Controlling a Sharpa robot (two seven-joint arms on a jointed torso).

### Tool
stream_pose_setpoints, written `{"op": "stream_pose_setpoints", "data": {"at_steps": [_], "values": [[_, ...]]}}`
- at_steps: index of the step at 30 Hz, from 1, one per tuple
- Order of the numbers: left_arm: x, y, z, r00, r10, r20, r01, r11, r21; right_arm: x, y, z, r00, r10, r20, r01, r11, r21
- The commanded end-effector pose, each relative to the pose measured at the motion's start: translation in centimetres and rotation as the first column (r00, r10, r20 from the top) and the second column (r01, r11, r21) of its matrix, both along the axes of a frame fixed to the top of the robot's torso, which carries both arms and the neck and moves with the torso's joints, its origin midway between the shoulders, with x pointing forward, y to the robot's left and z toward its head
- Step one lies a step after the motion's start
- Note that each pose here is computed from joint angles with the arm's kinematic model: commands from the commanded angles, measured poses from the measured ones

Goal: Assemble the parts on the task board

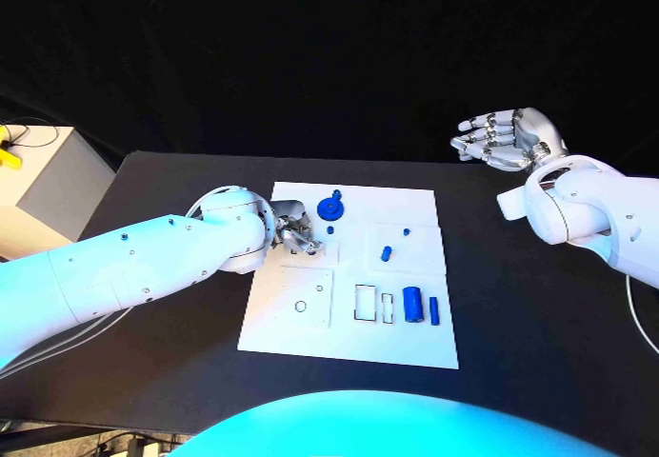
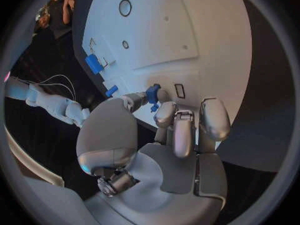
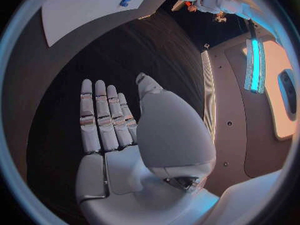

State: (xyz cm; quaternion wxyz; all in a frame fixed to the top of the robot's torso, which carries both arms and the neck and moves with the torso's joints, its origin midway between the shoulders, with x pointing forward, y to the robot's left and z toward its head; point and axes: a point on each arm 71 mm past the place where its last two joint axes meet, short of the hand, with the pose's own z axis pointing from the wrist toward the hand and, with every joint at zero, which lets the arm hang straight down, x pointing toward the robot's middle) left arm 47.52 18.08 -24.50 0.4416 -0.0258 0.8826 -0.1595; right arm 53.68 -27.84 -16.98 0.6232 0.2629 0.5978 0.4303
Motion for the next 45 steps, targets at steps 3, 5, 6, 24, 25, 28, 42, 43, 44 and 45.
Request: {"op": "stream_pose_setpoints", "data": {"at_steps": [3, 5, 6, 24, 25, 28, 42, 43, 44, 45], "values": [[-0.24, -0.28, -0.39, 1.0, -0.013, -0.018, 0.013, 1.0, -0.004, -0.06, 0.13, 0.02, 1.0, 0.01, 0.011, -0.01, 1.0, 0.001], [-0.23, -0.27, -0.39, 1.0, -0.013, -0.017, 0.013, 1.0, -0.004, -0.06, 0.12, 0.0, 1.0, 0.01, 0.011, -0.01, 1.0, 0.001], [-0.23, -0.26, -0.39, 1.0, -0.012, -0.017, 0.012, 1.0, -0.004, -0.06, 0.12, -0.01, 1.0, 0.01, 0.011, -0.01, 1.0, 0.002], [-0.21, -0.23, -0.42, 1.0, -0.013, -0.019, 0.013, 1.0, -0.001, -0.09, 0.06, -0.17, 1.0, 0.007, 0.007, -0.007, 1.0, 0.002], [-0.2, -0.22, -0.43, 1.0, -0.013, -0.02, 0.013, 1.0, -0.001, -0.1, 0.06, -0.18, 1.0, 0.007, 0.007, -0.007, 1.0, 0.002], [-0.2, -0.2, -0.44, 1.0, -0.013, -0.02, 0.013, 1.0, 0.0, -0.1, 0.05, -0.19, 1.0, 0.008, 0.007, -0.008, 1.0, 0.002], [-0.14, -0.15, -0.43, 1.0, -0.008, -0.016, 0.008, 1.0, -0.002, -0.12, 0.02, -0.24, 1.0, 0.008, 0.005, -0.008, 1.0, 0.002], [-0.13, -0.12, -0.44, 1.0, -0.007, -0.016, 0.007, 1.0, -0.002, -0.12, 0.01, -0.25, 1.0, 0.007, 0.005, -0.007, 1.0, 0.002], [-0.11, -0.08, -0.44, 1.0, -0.007, -0.016, 0.007, 1.0, -0.001, -0.12, 0.0, -0.25, 1.0, 0.007, 0.005, -0.007, 1.0, 0.002], [-0.1, -0.05, -0.44, 1.0, -0.006, -0.015, 0.006, 1.0, -0.001, -0.12, -0.01, -0.25, 1.0, 0.007, 0.005, -0.007, 1.0, 0.002]]}}
